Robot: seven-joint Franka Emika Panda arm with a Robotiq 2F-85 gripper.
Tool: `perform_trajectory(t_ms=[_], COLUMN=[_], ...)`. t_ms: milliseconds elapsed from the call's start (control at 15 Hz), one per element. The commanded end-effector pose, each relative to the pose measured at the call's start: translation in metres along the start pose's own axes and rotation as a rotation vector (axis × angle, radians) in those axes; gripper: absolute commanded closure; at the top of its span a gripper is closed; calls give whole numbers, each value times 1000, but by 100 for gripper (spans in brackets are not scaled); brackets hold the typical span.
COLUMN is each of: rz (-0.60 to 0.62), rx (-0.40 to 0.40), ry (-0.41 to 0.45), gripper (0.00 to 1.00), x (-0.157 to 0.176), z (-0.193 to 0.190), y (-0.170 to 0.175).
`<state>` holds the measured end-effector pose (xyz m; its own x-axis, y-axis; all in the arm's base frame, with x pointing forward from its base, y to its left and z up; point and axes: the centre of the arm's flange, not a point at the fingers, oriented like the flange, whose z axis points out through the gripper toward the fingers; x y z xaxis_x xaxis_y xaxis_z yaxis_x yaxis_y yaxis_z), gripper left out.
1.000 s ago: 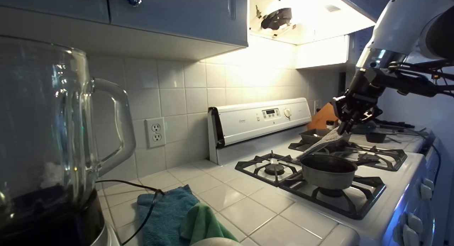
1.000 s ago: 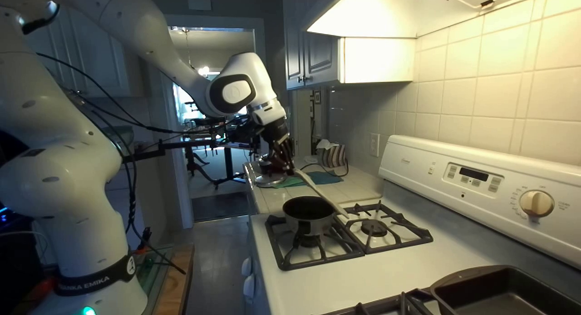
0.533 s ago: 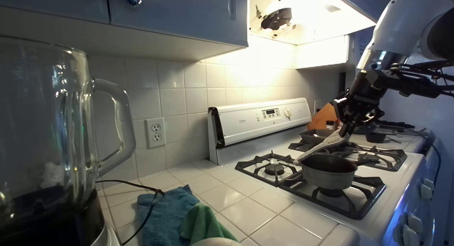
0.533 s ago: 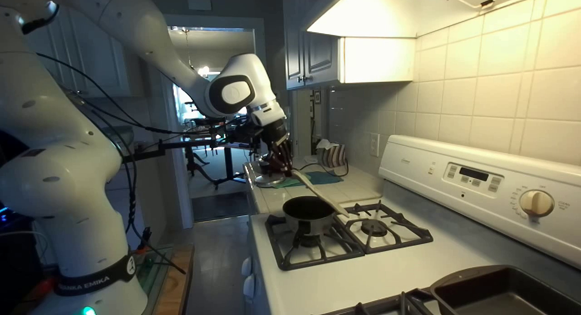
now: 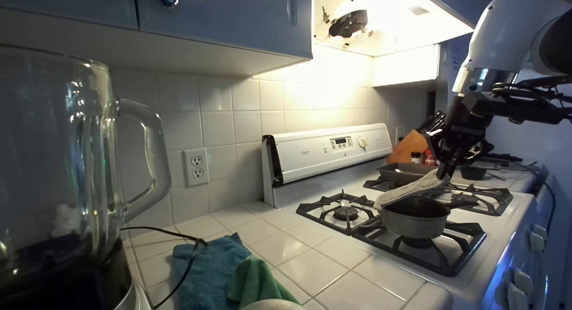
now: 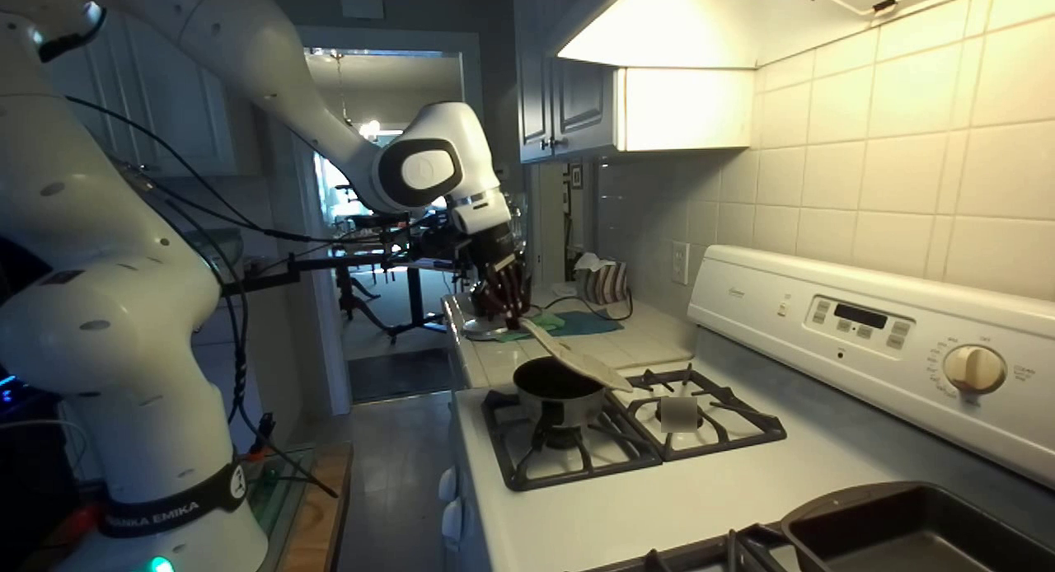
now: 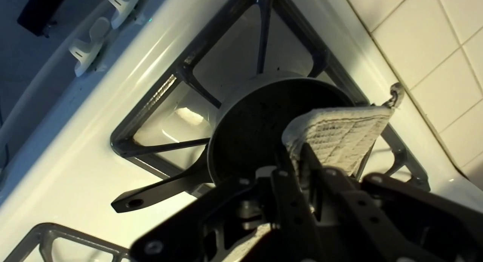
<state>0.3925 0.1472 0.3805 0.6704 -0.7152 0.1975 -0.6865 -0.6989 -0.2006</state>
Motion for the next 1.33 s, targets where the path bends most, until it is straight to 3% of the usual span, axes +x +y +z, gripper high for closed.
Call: perform_trajectory(t_ms=[0, 1267], rz=[45, 48], rx=[-8, -76], ry=[-18, -73], gripper=[97, 97], x=[-10, -22], z=[-5, 8], y=[8, 12])
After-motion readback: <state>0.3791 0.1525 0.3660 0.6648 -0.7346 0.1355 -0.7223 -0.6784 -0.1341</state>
